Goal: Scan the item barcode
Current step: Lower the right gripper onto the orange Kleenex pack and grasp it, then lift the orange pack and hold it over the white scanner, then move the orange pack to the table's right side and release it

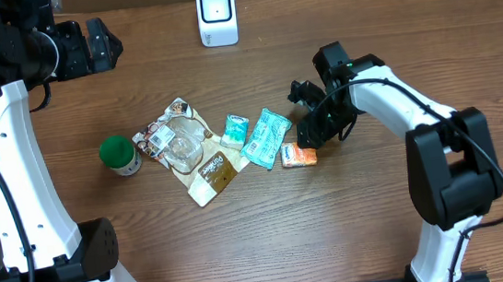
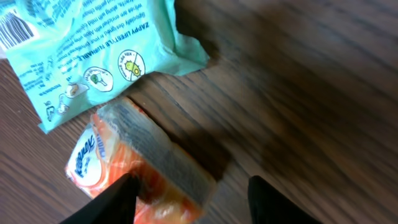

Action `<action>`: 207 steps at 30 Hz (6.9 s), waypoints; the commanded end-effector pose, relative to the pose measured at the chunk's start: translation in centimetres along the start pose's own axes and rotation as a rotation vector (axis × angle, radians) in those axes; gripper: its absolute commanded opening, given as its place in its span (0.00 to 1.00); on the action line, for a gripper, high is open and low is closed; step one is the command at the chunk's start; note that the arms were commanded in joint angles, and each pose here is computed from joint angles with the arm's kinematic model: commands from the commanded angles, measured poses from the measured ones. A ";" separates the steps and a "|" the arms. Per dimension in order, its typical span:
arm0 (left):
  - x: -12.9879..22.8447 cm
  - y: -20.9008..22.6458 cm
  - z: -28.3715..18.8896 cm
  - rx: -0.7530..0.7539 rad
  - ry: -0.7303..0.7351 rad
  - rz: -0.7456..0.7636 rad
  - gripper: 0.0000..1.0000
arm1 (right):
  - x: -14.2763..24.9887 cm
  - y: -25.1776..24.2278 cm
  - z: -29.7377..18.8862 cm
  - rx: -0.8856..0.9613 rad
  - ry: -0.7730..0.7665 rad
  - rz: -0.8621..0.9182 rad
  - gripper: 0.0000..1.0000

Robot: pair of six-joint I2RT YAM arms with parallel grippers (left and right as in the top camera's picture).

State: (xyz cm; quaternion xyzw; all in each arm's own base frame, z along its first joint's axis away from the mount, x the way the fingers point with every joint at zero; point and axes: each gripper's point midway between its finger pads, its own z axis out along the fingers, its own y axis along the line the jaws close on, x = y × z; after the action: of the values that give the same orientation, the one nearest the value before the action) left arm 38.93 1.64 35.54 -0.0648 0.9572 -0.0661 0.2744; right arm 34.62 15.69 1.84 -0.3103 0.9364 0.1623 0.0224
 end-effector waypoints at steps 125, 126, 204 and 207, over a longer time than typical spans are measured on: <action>-0.2 0.2 -0.1 -0.007 -0.009 0.020 0.99 | -23.6 -0.6 -28.6 0.827 -0.969 0.357 0.04; -0.2 0.2 -0.1 -0.007 -0.009 0.020 1.00 | -24.9 -0.4 -28.3 0.877 -0.988 0.305 0.04; -0.2 0.2 -0.1 -0.007 -0.008 0.020 1.00 | 8.6 -16.8 -10.9 0.231 -0.075 1.304 0.04; -0.2 0.2 -0.1 -0.007 -0.008 0.020 0.99 | 10.0 -17.1 -10.6 0.285 -0.036 1.302 0.10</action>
State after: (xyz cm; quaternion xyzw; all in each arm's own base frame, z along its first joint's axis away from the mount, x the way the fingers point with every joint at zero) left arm 38.93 1.70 35.53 -0.0637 0.9573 -0.0642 0.2745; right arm 37.64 -5.51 5.52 0.3301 0.9423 0.0494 -0.0263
